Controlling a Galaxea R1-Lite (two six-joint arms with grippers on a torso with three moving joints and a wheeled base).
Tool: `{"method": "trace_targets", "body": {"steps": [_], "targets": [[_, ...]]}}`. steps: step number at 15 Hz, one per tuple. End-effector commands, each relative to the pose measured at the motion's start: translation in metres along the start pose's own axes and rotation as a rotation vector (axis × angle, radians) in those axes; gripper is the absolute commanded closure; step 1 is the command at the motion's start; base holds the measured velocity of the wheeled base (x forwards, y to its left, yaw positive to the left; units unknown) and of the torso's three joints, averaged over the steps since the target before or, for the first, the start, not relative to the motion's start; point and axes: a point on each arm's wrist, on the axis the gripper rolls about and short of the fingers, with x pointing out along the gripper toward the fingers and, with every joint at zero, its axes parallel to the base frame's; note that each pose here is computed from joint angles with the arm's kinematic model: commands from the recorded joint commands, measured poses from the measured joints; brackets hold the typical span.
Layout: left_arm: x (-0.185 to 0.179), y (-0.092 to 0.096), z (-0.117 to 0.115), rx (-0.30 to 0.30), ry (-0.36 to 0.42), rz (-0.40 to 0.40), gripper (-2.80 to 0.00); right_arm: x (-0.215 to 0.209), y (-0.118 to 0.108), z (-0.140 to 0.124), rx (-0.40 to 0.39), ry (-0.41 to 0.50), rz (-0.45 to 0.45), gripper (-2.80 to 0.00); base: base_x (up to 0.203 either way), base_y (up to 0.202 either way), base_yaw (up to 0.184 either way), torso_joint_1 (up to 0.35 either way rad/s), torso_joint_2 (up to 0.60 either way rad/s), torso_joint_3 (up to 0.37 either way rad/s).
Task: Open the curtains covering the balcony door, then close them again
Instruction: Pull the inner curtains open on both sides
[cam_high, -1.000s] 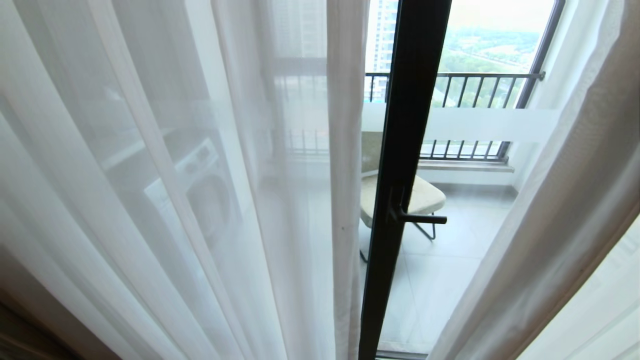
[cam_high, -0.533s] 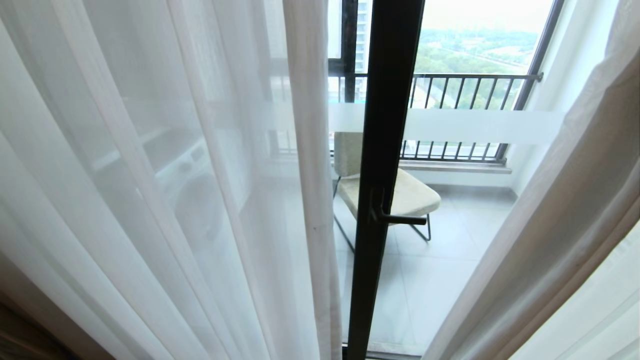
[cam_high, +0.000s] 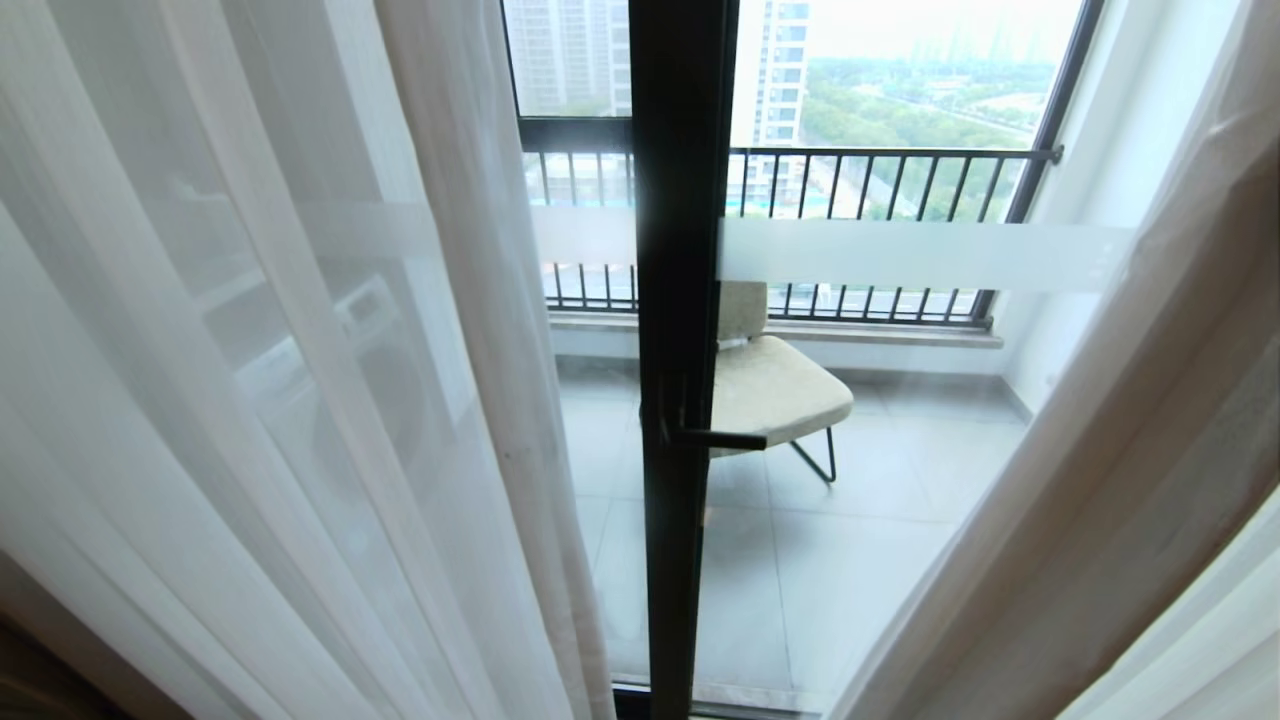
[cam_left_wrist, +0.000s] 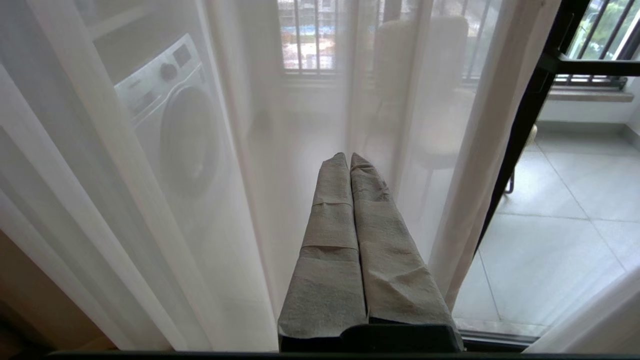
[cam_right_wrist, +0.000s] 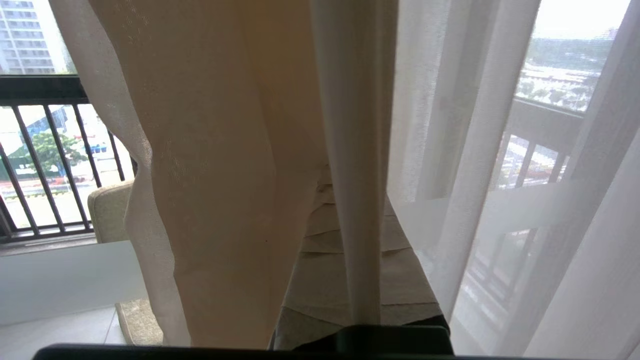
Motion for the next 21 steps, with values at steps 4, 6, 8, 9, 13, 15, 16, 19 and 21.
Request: {"method": "trace_targets", "body": {"steps": [4, 6, 8, 9, 13, 15, 16, 19, 21], "targets": [[0.0, 0.0, 0.0, 0.001, -0.001, 0.001, 0.0, 0.0, -0.003, 0.0, -0.005, -0.003, -0.014, 0.0, 0.0, -0.191, 0.0, 0.001, 0.0, 0.005], [0.0, 0.0, 0.0, 0.001, -0.001, 0.001, 0.0, 0.0, -0.003, 0.0, 0.009, -0.003, -0.014, 0.0, 0.0, -0.193, 0.001, 0.001, 0.01, 0.002], [0.0, 0.0, 0.0, 0.001, -0.001, 0.001, 0.0, 0.0, -0.004, -0.001, 0.014, 0.001, -0.019, 0.0, 0.0, -0.193, 0.001, 0.002, 0.0, 0.002], [0.0, 0.0, 0.0, 0.001, -0.001, 0.001, 0.0, 0.001, -0.005, -0.001, 0.012, 0.002, -0.026, 0.0, 0.0, -0.19, -0.004, 0.005, 0.0, 0.005], [0.0, 0.0, 0.0, 0.001, 0.0, 0.001, 0.0, 0.001, -0.006, -0.002, 0.01, 0.004, -0.028, 0.0, 0.0, -0.191, -0.001, 0.004, 0.0, 0.002], [0.0, 0.0, 0.0, 0.001, -0.001, 0.001, 0.0, 0.001, -0.007, -0.002, 0.008, 0.002, -0.039, 0.0, 0.0, -0.185, 0.0, 0.002, 0.0, 0.001], [0.0, 0.0, 0.0, 0.001, -0.001, 0.001, 0.0, 0.0, -0.009, -0.001, 0.007, -0.001, -0.044, 0.0, 0.0, -0.189, 0.003, 0.001, 0.01, 0.002], [0.0, 0.0, 0.0, 0.001, -0.001, 0.001, 0.0, -0.001, -0.013, 0.001, 0.002, -0.005, -0.061, 0.0, 0.0, -0.192, 0.0, -0.002, 0.01, 0.004], [0.0, 0.0, 0.0, 0.0, -0.001, 0.001, 0.0, -0.005, -0.016, 0.001, 0.0, -0.007, -0.07, 0.0, 0.0, -0.191, 0.004, 0.003, 0.0, 0.005]]}}
